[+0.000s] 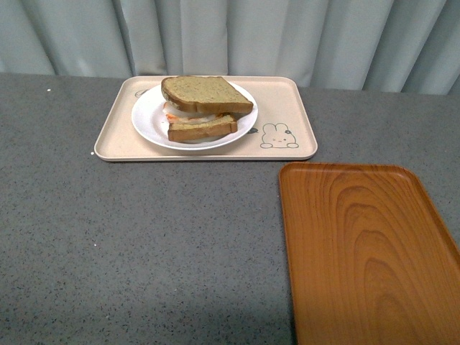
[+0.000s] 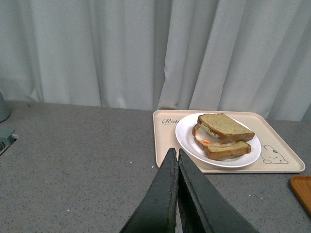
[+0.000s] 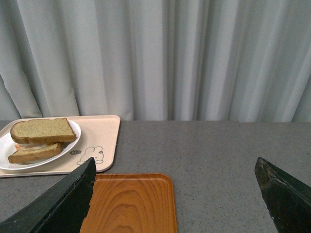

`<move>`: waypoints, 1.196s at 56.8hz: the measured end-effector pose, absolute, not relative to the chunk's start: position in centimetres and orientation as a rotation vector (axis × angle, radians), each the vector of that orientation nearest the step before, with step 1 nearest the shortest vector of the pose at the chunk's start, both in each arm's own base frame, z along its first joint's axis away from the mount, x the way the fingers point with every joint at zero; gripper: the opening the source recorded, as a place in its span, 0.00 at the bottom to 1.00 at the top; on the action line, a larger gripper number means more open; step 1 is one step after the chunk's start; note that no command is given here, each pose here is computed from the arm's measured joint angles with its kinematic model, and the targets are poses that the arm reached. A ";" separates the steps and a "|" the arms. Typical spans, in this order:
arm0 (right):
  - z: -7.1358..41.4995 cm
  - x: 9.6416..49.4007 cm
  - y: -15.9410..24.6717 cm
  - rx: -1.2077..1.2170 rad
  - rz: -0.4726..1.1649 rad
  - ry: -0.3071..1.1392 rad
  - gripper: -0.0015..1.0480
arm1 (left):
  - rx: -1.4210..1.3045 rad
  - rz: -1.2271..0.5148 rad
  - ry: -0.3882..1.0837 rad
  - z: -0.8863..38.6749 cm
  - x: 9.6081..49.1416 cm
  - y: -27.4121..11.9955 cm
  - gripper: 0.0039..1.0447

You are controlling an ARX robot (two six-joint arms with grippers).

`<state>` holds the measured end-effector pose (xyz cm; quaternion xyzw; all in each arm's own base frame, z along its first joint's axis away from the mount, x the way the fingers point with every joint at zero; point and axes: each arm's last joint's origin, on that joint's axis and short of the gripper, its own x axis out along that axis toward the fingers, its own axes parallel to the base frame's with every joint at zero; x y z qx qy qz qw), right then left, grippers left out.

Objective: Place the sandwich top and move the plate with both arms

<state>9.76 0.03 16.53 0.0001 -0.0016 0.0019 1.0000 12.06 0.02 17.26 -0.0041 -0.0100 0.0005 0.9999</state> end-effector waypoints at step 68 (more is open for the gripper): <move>16.5 9.8 0.0 0.000 0.004 -0.003 0.91 | -0.008 0.001 -0.014 16.9 9.7 0.0 0.46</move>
